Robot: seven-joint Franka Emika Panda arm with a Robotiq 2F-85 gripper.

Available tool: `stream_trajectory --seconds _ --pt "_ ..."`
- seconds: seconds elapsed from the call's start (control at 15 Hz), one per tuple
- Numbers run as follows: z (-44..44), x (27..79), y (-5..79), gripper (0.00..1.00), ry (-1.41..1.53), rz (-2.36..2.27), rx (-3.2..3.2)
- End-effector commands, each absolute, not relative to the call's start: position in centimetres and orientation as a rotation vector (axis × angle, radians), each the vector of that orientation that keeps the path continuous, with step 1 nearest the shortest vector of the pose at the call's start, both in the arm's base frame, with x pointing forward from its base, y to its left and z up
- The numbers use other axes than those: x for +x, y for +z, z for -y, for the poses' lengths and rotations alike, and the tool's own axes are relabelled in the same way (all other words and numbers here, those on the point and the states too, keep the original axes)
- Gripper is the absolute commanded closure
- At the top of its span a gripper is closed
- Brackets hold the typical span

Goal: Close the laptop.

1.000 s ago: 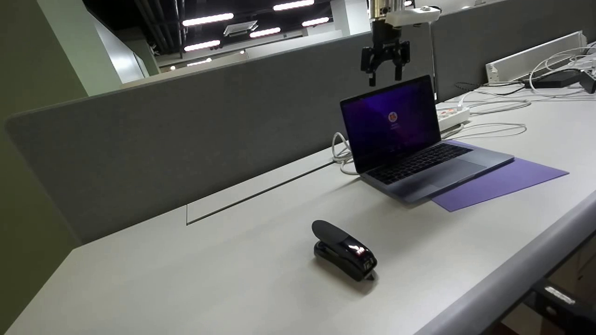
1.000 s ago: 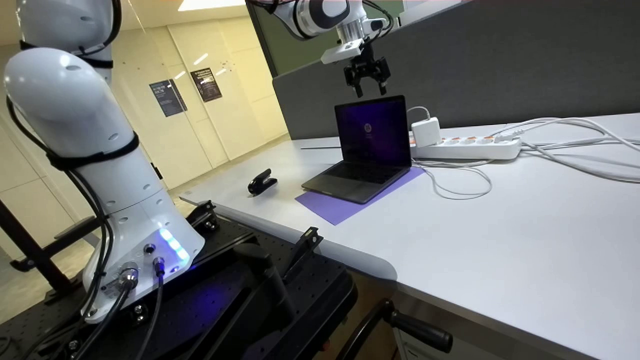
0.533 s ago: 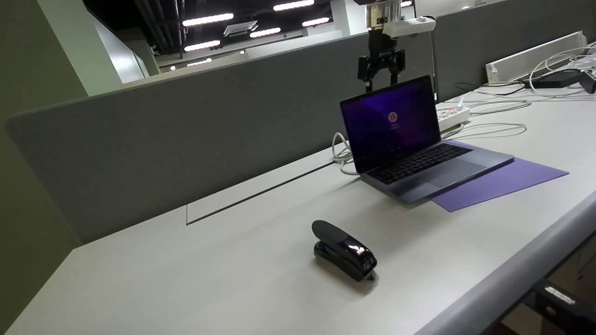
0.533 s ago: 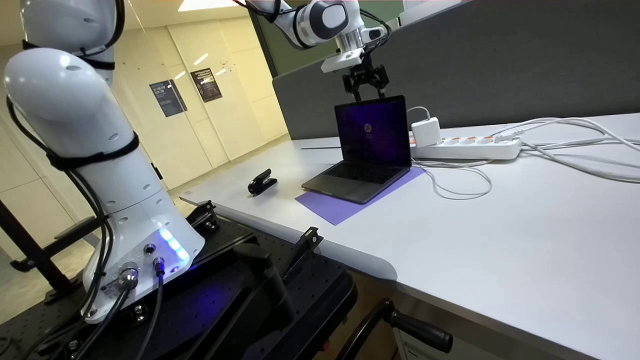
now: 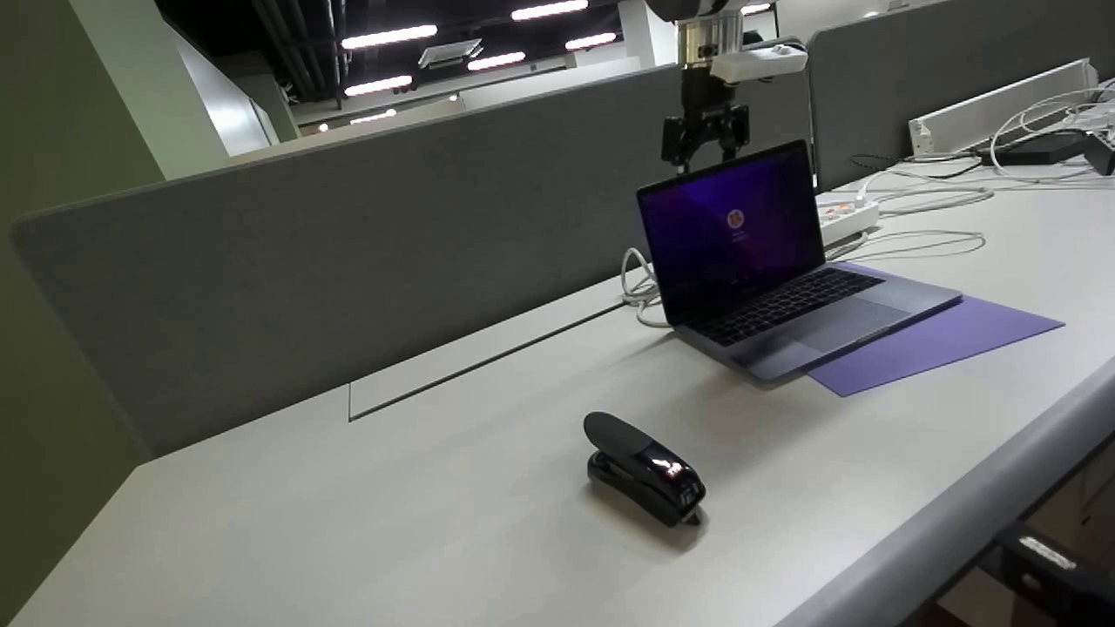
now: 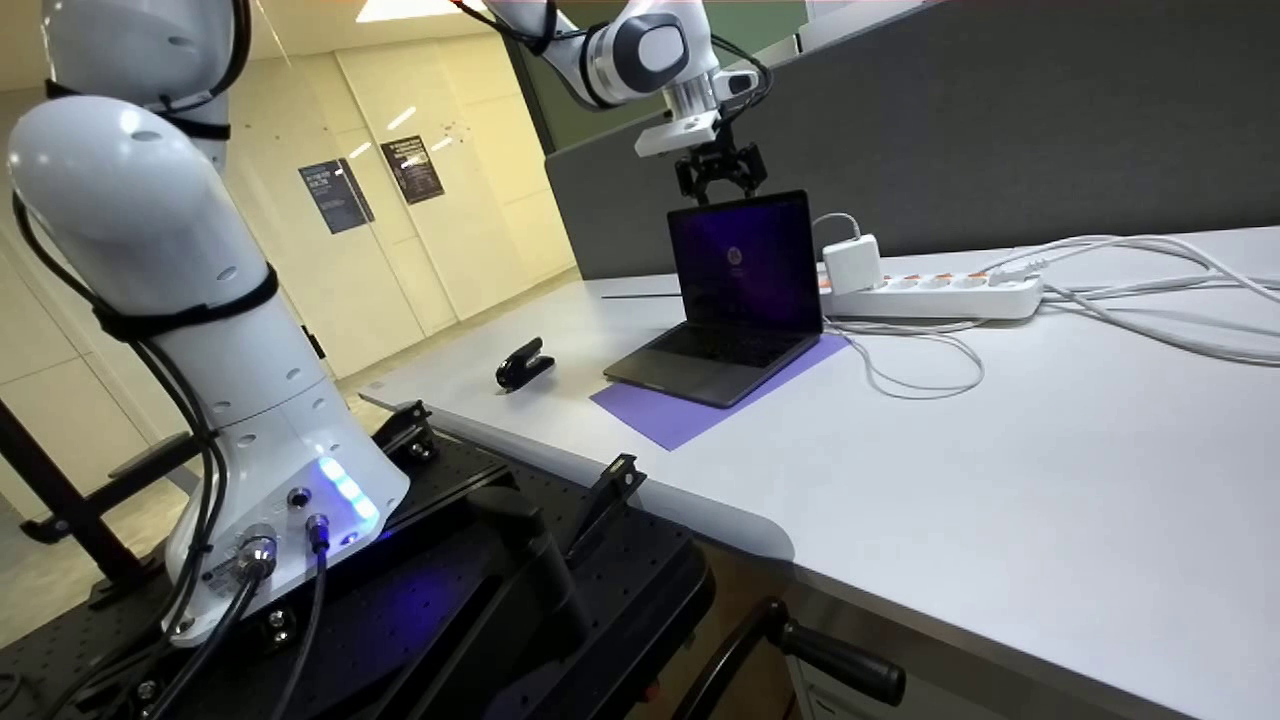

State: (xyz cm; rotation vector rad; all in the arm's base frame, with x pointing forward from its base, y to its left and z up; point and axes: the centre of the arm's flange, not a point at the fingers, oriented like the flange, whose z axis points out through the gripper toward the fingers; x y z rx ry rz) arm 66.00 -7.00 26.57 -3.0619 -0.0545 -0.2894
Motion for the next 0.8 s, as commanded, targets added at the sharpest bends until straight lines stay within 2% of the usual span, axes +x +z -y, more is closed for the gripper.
stream_trajectory --seconds 0.0,0.73 --pt "6.7 63.6 27.3 0.00 -0.273 0.047 -3.076" --pt "6.6 57.2 25.7 0.00 -0.168 -0.017 -3.090"
